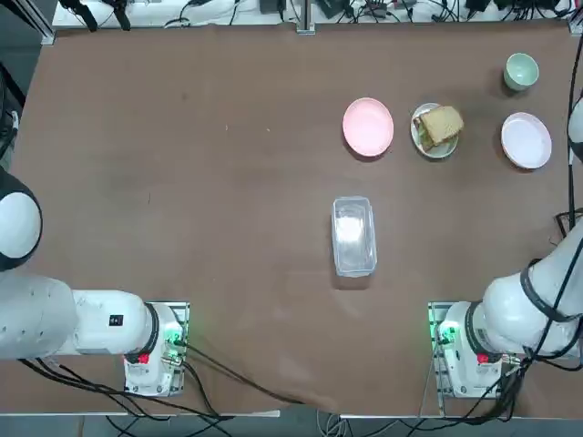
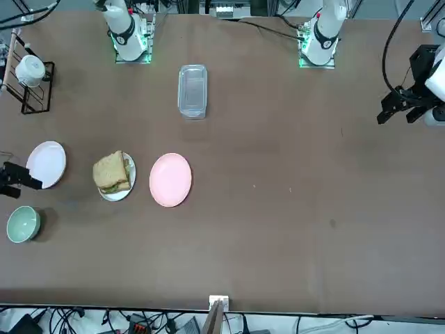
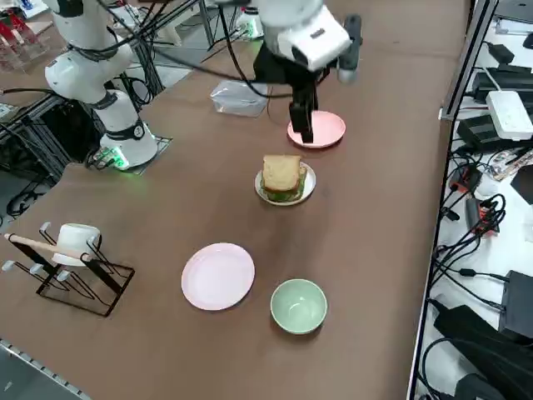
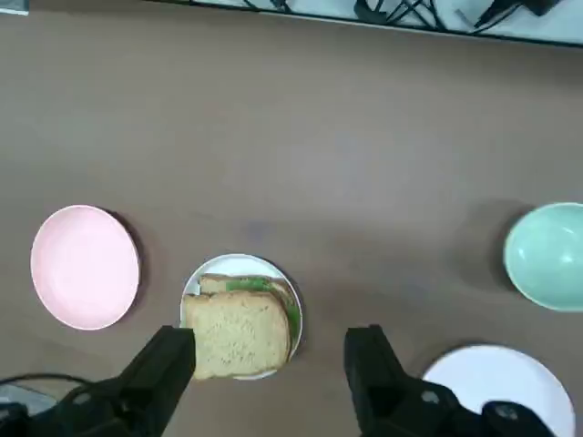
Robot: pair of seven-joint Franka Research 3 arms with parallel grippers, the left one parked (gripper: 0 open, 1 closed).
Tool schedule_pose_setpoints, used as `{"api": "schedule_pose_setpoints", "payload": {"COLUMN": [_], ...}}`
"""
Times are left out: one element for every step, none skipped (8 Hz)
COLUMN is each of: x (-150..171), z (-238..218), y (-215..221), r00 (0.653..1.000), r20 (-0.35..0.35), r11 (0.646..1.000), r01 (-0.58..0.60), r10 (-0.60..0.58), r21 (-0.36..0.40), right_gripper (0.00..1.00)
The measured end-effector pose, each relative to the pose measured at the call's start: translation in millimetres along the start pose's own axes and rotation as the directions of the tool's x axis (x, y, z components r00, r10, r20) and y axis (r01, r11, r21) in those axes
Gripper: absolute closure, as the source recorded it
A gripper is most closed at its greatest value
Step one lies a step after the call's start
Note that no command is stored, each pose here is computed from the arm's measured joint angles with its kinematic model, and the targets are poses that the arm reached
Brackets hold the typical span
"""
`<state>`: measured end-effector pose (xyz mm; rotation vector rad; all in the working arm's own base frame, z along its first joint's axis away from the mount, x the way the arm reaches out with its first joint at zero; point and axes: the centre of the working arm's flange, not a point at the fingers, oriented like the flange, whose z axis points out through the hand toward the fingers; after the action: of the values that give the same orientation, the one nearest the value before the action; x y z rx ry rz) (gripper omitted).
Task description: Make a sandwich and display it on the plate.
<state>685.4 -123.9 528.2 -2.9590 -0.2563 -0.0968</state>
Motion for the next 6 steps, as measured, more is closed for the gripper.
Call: {"api": "schedule_pose_setpoints", "payload": {"x": [2, 2, -2, -8, -17, -29], "z": [-15, -28, -40, -49, -54, -57], "y": [-27, -54, -79, -100, -121, -141], "r00": [1.000, 0.999, 0.997, 0.994, 0.992, 0.992], "r20": [0.003, 0.011, 0.021, 0.025, 0.030, 0.037], "r11": [0.999, 0.995, 0.989, 0.982, 0.976, 0.974], "r01": [-0.019, -0.044, -0.075, -0.102, -0.114, -0.115], "r10": [0.019, 0.045, 0.079, 0.107, 0.122, 0.124], "r21": [-0.051, -0.092, -0.127, -0.160, -0.183, -0.193], "right_gripper": [0.00, 0.00, 0.00, 0.00, 0.00, 0.00]}}
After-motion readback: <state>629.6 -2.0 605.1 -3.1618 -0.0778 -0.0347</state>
